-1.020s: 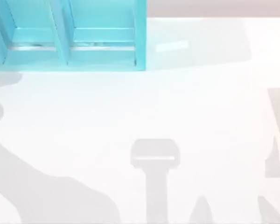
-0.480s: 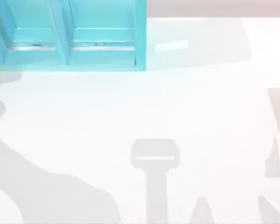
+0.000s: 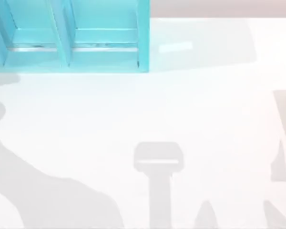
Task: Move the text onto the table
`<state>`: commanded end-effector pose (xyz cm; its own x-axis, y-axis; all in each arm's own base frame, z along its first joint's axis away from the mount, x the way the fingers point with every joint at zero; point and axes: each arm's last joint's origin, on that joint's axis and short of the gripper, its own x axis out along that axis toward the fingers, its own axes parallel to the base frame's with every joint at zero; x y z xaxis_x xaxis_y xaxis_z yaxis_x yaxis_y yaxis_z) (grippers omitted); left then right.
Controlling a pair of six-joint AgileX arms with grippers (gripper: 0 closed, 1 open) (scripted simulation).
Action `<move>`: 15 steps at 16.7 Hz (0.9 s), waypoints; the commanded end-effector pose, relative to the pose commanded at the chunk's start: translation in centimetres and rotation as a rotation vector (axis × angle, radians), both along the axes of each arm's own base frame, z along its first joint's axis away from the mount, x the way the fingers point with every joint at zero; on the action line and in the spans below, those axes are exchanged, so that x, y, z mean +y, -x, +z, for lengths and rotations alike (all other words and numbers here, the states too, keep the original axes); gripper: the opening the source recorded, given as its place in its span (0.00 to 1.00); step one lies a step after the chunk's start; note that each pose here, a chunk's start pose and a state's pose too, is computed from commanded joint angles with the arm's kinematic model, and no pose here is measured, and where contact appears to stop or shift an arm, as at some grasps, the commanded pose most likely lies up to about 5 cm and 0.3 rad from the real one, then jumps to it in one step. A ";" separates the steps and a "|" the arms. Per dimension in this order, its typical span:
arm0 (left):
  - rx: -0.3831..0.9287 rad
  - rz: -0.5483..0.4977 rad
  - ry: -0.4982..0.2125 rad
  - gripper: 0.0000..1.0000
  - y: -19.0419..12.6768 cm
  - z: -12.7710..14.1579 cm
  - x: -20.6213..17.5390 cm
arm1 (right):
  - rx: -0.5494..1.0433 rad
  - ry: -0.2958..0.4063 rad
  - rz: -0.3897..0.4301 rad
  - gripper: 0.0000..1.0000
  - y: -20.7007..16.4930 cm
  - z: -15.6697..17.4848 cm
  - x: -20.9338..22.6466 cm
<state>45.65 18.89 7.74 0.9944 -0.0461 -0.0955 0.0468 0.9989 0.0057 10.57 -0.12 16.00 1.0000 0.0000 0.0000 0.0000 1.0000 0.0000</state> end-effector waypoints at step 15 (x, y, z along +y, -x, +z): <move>0.010 -0.015 0.002 0.00 0.9 1.8 0.2 | 0.000 0.000 0.000 1.00 0.0 0.0 0.0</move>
<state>44.72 19.14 9.53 0.9926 -0.0612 -0.1053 0.0619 0.9981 0.0030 10.57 -0.12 16.00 1.0000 0.0000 0.0000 0.0000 1.0000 0.0000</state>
